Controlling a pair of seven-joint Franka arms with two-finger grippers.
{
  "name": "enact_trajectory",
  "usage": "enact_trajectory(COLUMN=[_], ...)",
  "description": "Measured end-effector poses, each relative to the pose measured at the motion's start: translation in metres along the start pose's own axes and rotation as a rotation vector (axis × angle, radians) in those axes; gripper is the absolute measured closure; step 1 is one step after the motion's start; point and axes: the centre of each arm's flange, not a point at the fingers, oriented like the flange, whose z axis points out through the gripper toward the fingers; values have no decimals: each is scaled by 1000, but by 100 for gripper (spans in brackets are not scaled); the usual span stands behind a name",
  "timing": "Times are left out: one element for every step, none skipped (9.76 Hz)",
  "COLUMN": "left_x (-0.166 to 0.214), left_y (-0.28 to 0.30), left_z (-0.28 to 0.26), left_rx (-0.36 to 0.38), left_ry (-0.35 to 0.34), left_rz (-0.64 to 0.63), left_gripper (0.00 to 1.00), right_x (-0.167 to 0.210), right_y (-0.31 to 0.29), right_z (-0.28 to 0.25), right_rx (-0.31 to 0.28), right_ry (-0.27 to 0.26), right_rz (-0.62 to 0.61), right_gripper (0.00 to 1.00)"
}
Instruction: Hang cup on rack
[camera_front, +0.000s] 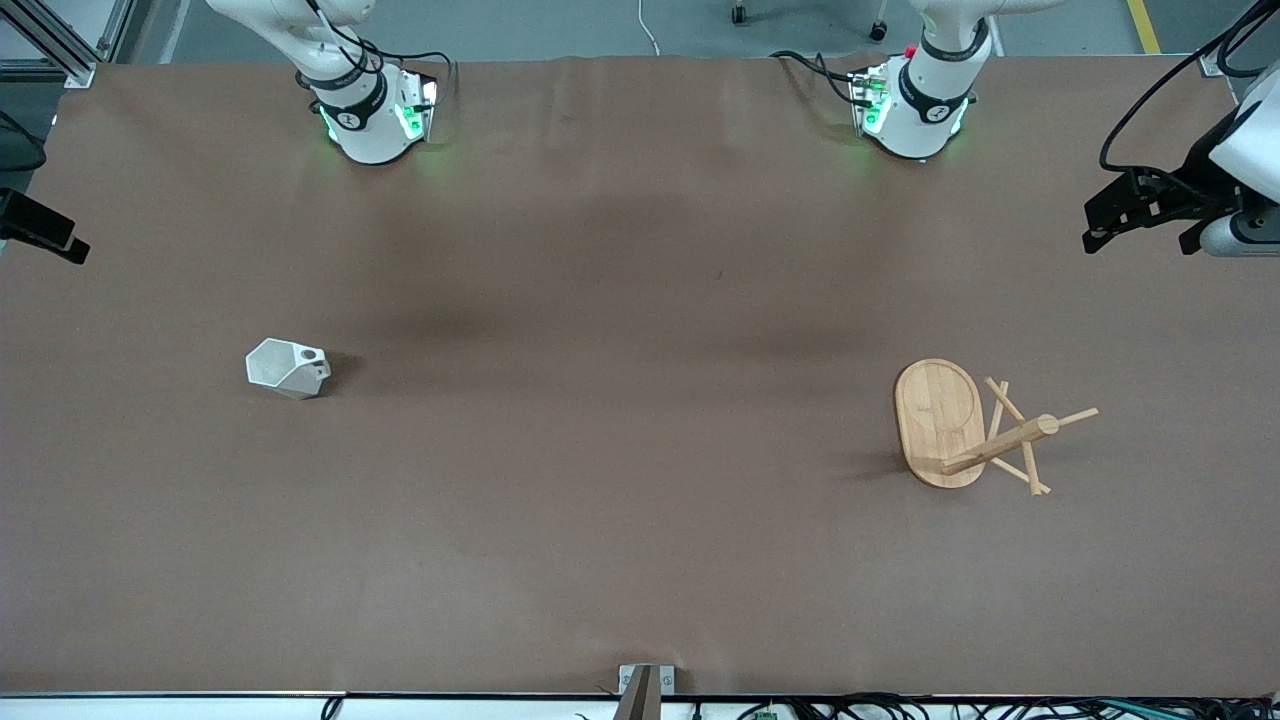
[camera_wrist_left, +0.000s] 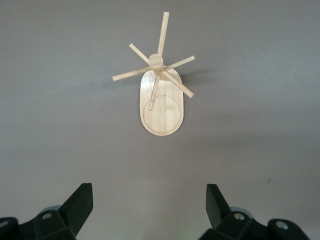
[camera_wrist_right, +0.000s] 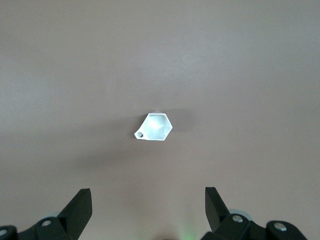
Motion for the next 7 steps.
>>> enact_trajectory(left_x=[0,-1,0,4,8,12,15], left_y=[-1,-1,-2,-2,-2,-1,3], left_z=[-1,-3,-6,-7,-4,4,9], left_rx=[0,0,-1,-3,-4,-6,-7], left_ry=[-2,-4,-3,-3,-12,-26,-36], left_rz=[-1,-1,0,0,2,6,13], left_gripper=[0,0,0,0,0,0,0], right_x=[0,0,0,0,0,0,0], right_y=[0,0,0,0,0,0,0], right_z=[0,0,0,0,0,0,0], right_rx=[0,0,0,0,0,0,0], right_ry=[0,0,0,0,0,0,0], right_rz=[0,0,0,0,0,0,0], right_gripper=[0,0,0,0,0,0,0])
